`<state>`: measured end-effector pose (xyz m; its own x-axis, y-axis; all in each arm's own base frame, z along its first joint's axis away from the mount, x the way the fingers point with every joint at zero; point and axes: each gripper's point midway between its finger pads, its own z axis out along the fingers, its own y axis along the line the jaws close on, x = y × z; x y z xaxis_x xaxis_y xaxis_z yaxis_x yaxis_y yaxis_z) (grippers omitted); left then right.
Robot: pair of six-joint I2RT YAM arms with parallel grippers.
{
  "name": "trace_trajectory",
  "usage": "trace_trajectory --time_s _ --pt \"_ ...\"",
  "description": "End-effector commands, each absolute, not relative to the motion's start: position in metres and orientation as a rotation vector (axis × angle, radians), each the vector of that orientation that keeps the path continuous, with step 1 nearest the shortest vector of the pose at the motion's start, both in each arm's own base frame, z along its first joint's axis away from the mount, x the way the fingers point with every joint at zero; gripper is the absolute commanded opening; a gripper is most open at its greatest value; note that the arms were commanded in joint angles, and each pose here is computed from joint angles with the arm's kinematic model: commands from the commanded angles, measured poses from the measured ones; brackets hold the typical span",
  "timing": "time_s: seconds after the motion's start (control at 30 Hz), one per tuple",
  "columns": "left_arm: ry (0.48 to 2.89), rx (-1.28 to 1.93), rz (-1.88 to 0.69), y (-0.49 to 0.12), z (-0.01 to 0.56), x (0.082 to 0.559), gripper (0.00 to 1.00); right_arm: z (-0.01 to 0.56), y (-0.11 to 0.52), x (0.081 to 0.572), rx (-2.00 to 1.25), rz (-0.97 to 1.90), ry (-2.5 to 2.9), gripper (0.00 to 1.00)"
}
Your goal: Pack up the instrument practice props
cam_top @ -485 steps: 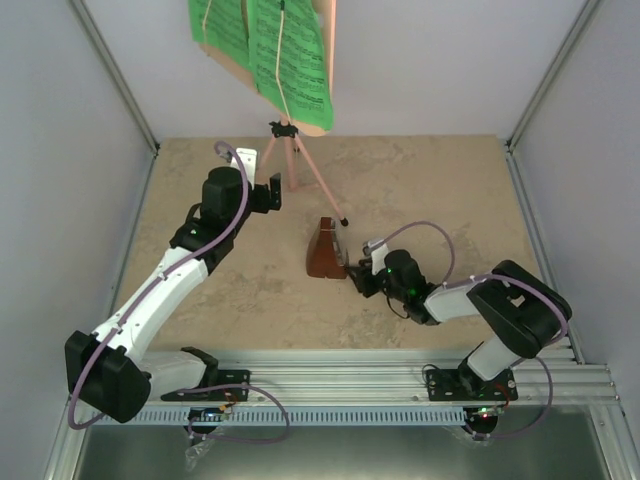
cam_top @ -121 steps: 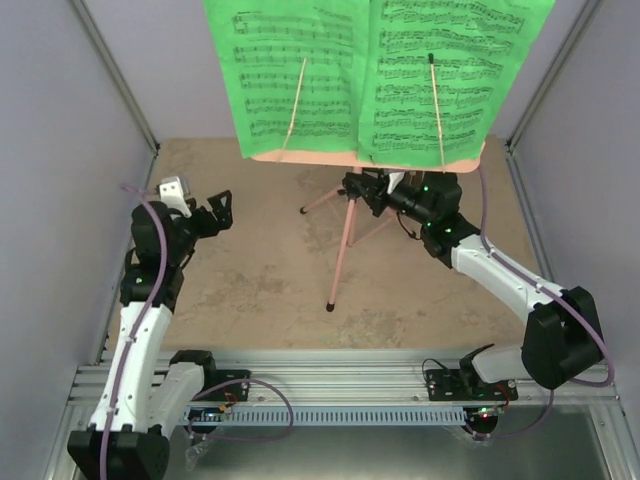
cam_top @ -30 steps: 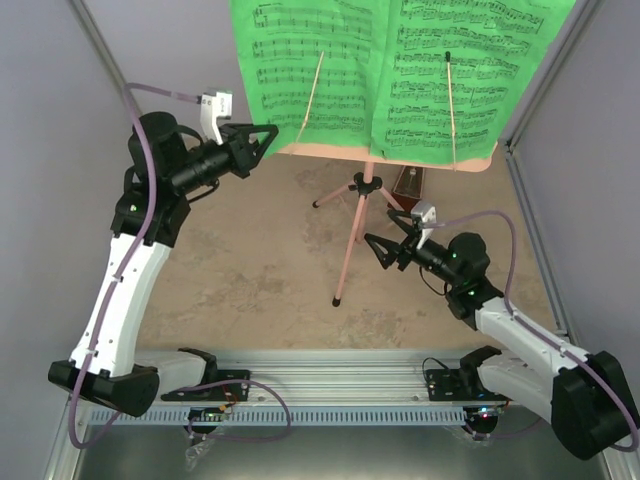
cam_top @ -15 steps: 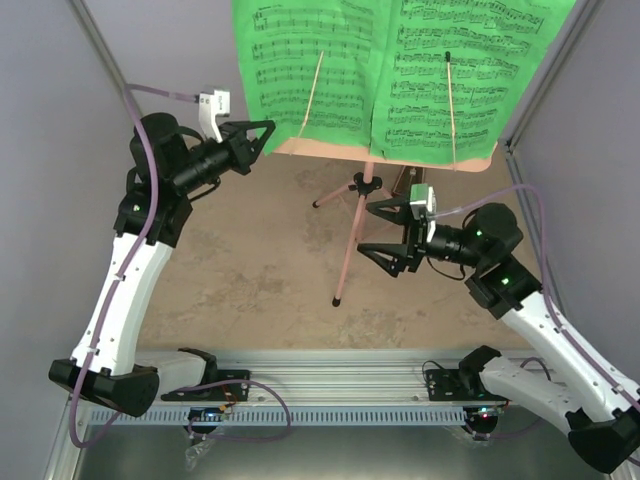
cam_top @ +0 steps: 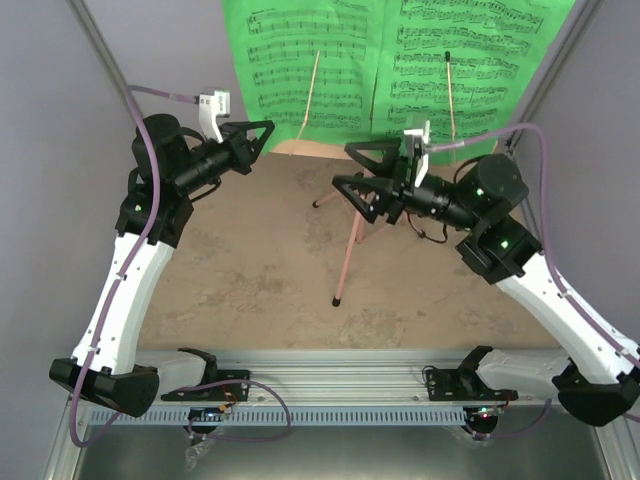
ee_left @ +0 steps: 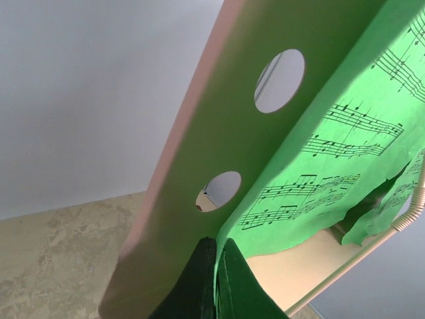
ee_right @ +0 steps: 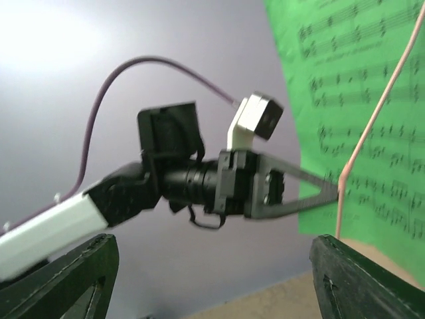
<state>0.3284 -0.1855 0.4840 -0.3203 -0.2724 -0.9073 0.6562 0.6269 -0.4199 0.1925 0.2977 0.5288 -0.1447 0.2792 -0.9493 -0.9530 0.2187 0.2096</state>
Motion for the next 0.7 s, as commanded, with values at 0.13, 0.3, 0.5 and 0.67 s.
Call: trace_trajectory --time_s 0.13,0.3,0.5,0.67 --pt "1.655 0.329 -1.0 -0.19 0.483 0.327 0.0 0.564 0.317 0.241 -0.549 1.178 1.3 0.7" --pt "1.663 0.332 -1.027 -0.194 0.481 0.331 0.0 0.562 0.321 0.273 -0.411 1.092 1.352 0.68" --pt "1.658 0.347 -1.044 -0.196 0.482 0.328 0.0 0.56 0.329 0.286 -0.366 1.097 1.362 0.66" --pt "1.645 0.358 -1.055 -0.197 0.488 0.325 0.0 0.562 0.341 0.288 -0.377 1.131 1.348 0.63"
